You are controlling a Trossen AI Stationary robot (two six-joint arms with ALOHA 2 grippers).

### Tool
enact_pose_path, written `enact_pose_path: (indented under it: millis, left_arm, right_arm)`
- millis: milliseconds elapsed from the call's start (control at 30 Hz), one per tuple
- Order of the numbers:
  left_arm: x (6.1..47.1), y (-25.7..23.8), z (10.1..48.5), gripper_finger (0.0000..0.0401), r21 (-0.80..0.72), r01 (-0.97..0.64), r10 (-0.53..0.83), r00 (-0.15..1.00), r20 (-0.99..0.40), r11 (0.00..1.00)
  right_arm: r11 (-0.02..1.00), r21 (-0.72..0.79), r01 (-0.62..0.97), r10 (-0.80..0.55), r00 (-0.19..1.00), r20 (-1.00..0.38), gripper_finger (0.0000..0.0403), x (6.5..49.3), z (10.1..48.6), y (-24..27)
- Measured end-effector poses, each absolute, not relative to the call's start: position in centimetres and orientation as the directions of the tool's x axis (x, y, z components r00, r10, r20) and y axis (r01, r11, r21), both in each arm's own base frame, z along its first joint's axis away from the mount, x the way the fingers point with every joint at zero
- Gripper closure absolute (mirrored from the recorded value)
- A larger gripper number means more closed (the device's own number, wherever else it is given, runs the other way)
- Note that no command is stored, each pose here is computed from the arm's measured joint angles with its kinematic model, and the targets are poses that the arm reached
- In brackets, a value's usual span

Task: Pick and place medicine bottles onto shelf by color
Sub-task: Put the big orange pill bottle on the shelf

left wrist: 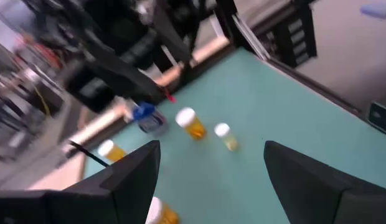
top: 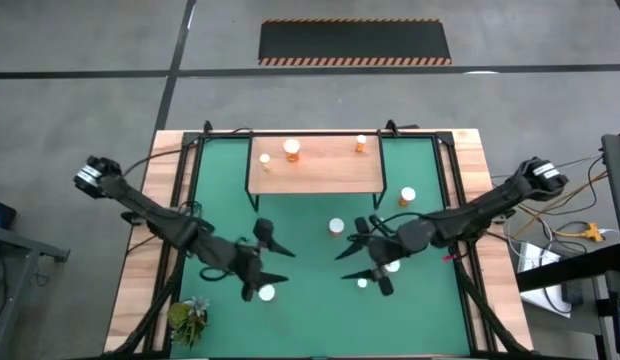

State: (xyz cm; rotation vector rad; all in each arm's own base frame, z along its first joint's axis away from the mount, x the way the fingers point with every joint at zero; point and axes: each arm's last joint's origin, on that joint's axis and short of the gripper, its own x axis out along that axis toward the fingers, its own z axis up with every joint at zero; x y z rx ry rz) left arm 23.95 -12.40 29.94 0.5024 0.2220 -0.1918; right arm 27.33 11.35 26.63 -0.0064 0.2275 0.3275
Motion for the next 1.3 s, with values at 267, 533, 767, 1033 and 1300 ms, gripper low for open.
enact_pose_path:
  millis: [267,533,767,1033,1300]
  left_arm:
    - [19.9,-10.1,29.1,0.0131,0.478,0.173,-0.14,0.985,-0.104,0.861]
    - [17.5,-8.7,28.0,0.0131,0.46,0.145,-0.142,0.989,-0.042,0.876]
    - [16.5,-8.1,28.5,0.0131,0.461,0.121,-0.141,0.99,0.008,0.879]
    - [15.2,-7.4,28.6,0.0131,0.443,0.105,-0.14,0.989,0.046,0.89]
    - [14.8,-7.2,28.6,0.0131,0.419,0.102,-0.138,0.989,0.056,0.902]
  right_arm:
    - [0.987,0.14,-0.084,0.144,0.846,-0.513,0.0188,29.3,25.3,13.4]
    - [0.981,0.084,0.173,-0.052,0.66,-0.749,0.0188,29.8,23.2,14.1]
    - [0.976,-0.024,0.218,-0.157,0.617,-0.771,0.0188,29.6,20.2,14.0]
    - [0.925,-0.041,0.378,-0.305,0.673,-0.674,0.0188,29.1,18.5,13.2]
    - [0.802,-0.064,0.594,-0.542,0.678,-0.496,0.0188,30.6,15.6,13.1]
